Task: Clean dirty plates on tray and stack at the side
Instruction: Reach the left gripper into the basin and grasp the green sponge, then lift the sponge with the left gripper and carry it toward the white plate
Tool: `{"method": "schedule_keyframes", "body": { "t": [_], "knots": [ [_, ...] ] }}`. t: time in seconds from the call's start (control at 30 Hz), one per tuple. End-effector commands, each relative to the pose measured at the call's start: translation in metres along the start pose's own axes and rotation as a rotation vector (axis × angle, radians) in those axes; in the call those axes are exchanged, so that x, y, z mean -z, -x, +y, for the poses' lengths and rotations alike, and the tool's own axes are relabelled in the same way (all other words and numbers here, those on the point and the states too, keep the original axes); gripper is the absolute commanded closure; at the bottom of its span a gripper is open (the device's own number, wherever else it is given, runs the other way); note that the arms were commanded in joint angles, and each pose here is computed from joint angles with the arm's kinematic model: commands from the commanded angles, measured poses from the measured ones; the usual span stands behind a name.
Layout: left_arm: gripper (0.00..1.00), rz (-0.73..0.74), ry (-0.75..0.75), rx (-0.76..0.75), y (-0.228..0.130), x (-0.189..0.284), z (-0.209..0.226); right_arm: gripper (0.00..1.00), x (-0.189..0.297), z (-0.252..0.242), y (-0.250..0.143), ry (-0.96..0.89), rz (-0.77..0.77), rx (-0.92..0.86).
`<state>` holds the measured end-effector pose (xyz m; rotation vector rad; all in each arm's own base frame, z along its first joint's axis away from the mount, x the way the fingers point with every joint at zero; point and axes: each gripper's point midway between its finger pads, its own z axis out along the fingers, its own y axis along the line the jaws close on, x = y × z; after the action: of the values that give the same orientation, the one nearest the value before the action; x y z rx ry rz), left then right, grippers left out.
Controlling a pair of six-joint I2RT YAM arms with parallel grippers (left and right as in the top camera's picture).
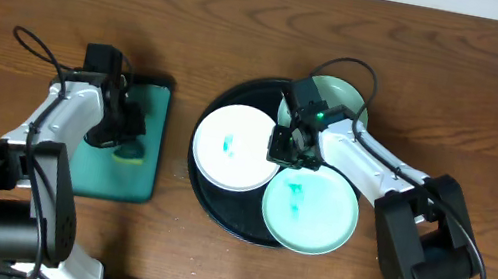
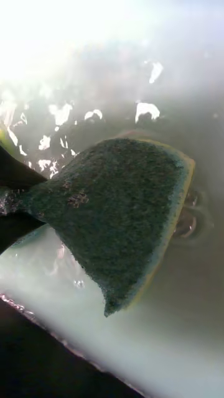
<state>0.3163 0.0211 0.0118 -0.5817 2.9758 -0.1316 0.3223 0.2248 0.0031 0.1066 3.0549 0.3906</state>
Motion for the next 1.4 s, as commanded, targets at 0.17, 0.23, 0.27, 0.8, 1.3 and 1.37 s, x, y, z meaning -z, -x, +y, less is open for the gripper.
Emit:
{"method": "schedule_keyframes", "body": {
  "t": [0.17,0.23,0.27,0.8,1.3,1.37],
  "knots": [
    [0.93,-0.247,-0.088,-0.023,0.022,0.087,-0.016,0.99,-0.018,-0.017,-0.022,-0.065,0.087,0.001],
    [0.93,-0.35,-0.115,-0.047,0.025,0.12,-0.019,0.99,-0.018,-0.017,-0.022,-0.064,0.087,0.001],
    [0.93,-0.407,-0.126,-0.072,0.025,0.137,-0.021,0.99,-0.018,-0.017,-0.022,-0.064,0.087,0.001],
    [0.93,-0.896,-0.202,-0.221,0.004,0.278,-0.026,0.99,-0.018,-0.015,-0.02,-0.058,0.077,0.004],
    [0.93,-0.897,-0.194,-0.236,0.005,0.278,-0.026,0.99,-0.018,-0.015,-0.02,-0.058,0.077,0.004],
    [0.93,-0.895,-0.193,-0.235,0.005,0.277,-0.026,0.99,-0.018,-0.015,-0.02,-0.058,0.077,0.004]
  ]
}}
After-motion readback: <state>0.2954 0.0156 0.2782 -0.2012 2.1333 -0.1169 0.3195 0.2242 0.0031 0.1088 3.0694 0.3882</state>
